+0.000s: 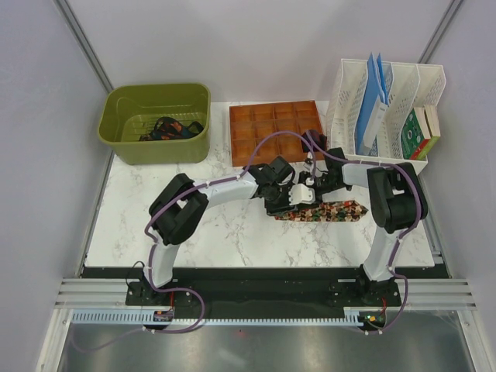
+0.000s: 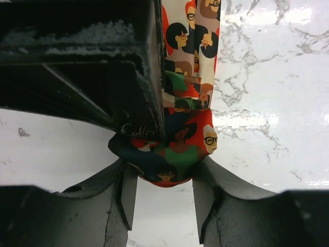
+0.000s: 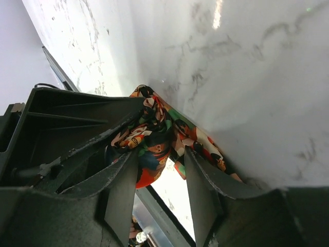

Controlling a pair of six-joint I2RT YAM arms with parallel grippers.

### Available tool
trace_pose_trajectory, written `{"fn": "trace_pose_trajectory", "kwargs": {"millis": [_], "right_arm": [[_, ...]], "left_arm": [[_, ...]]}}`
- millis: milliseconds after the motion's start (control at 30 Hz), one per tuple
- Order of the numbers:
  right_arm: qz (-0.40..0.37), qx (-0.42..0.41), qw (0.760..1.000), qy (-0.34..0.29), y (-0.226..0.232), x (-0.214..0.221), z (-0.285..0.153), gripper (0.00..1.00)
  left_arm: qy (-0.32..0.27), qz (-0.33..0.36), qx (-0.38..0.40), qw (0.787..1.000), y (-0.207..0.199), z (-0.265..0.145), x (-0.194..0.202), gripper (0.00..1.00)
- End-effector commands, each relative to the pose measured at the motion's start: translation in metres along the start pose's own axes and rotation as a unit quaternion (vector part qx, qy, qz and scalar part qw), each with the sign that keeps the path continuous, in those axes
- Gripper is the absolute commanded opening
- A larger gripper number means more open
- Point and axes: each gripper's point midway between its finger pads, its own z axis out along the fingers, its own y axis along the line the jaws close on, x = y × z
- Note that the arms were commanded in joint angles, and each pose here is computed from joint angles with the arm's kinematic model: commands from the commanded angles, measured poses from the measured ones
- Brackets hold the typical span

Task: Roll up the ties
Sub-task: Roll the tie at the center of the board.

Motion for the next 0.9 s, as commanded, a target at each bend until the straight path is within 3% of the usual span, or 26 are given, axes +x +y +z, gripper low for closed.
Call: {"fn": "trace_pose_trajectory", "kwargs": {"millis": [0, 400, 567, 667, 700, 800, 867], "right_arm": [[-0.019, 0.017, 1.0, 0.001, -0.002, 0.005, -0.019, 0.51], [-0.015, -0.063, 0.998, -0.001, 0.028, 0.012, -0.032, 0.57], [0.005, -0.043, 0.999, 0.004, 0.012, 0.021, -0.021, 0.56], [0.011, -0.024, 1.0, 0.01, -0.003, 0.022, -0.012, 0.43], [0.01, -0.019, 1.0, 0.007, -0.006, 0.017, -0.012, 0.3], [0.017, -0.004, 1.0, 0.006, -0.016, 0.015, -0.011, 0.09], [0.022, 0.004, 1.0, 0.007, -0.022, 0.017, -0.011, 0.0]], "left_arm": [[0.074, 0.0, 0.086, 0.994, -0.051, 0.04, 0.05, 0.33], [0.073, -0.008, 0.088, 0.993, -0.049, 0.038, 0.05, 0.31], [0.07, -0.013, 0.087, 0.994, -0.047, 0.037, 0.048, 0.32], [0.061, -0.018, 0.083, 0.994, -0.044, 0.032, 0.042, 0.34], [0.058, -0.02, 0.081, 0.995, -0.043, 0.029, 0.039, 0.35], [0.048, -0.023, 0.077, 0.996, -0.041, 0.023, 0.033, 0.4], [0.04, -0.022, 0.069, 0.997, -0.038, 0.015, 0.027, 0.44]]}}
